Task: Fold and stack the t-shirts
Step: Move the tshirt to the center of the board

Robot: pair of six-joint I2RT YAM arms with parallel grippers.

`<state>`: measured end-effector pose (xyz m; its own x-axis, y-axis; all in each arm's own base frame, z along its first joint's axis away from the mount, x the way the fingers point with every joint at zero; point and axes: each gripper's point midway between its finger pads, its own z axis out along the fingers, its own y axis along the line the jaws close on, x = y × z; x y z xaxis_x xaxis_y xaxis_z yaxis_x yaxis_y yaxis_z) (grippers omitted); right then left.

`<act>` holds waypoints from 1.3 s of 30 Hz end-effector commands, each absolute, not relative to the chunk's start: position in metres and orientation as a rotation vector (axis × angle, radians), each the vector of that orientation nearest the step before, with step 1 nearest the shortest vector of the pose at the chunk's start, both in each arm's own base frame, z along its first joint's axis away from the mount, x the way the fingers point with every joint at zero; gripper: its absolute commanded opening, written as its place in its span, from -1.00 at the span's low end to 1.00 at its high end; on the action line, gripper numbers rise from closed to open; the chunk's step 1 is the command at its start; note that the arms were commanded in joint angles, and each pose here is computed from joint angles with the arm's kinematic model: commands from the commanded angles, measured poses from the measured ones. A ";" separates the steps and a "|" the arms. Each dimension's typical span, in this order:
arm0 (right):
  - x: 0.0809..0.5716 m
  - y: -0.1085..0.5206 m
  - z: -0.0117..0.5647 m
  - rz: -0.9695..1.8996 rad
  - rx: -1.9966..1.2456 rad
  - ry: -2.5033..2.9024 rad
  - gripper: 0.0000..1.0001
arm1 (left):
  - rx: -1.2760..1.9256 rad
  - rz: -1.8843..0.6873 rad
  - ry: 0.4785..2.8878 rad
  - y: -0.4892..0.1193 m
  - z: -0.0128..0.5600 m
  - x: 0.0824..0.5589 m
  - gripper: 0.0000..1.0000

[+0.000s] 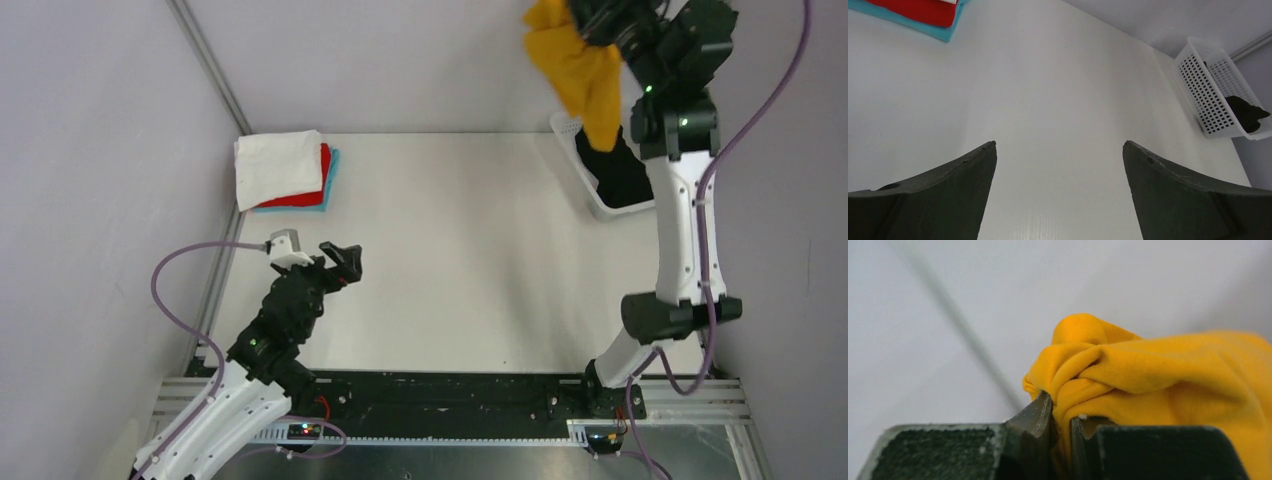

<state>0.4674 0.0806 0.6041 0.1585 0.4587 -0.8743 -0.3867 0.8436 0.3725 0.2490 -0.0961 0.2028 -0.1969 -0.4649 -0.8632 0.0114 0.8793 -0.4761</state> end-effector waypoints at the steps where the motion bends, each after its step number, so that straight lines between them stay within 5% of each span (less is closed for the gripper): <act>1: 0.386 0.173 0.608 0.851 -0.183 1.317 -1.00 | -0.420 -0.446 1.732 -0.085 0.203 0.240 0.99; 6: 0.325 0.232 0.575 1.129 -0.324 1.403 -1.00 | -0.461 -0.438 1.753 -0.077 0.199 0.231 0.99; 11: 0.322 0.255 0.477 1.338 -0.329 1.590 -0.89 | -0.491 -0.428 1.769 -0.072 0.190 0.226 0.99; 13: 0.338 0.248 0.413 1.293 -0.248 1.726 -0.67 | -0.497 -0.413 1.776 -0.069 0.187 0.224 0.99; 15: 0.358 0.232 0.331 1.159 -0.151 1.920 -0.25 | -0.503 -0.393 1.785 -0.067 0.183 0.224 0.99; 16: 0.372 0.217 0.280 1.038 -0.090 2.033 0.19 | -0.504 -0.383 1.794 -0.066 0.181 0.225 1.00; 18: 0.381 0.189 0.207 0.849 0.027 2.222 0.54 | -0.506 -0.362 1.816 -0.066 0.175 0.226 1.00; 23: 0.387 0.135 0.155 0.435 0.177 2.334 0.95 | -0.474 -0.321 1.919 -0.076 0.157 0.231 0.99; 33: 0.320 0.124 0.179 -0.016 0.057 2.233 0.99 | -0.364 -0.416 2.085 -0.115 0.134 0.235 0.99; 39: 0.292 0.211 0.163 0.223 -0.466 2.149 0.99 | -0.315 -0.481 2.135 -0.138 0.128 0.244 0.99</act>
<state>0.3029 0.1714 0.1800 -0.6014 -0.0153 -0.7988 -0.1546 0.9831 0.0976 0.2271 -0.1129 0.0989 -0.5868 -0.3519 -0.7293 -0.1133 0.9275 -0.3563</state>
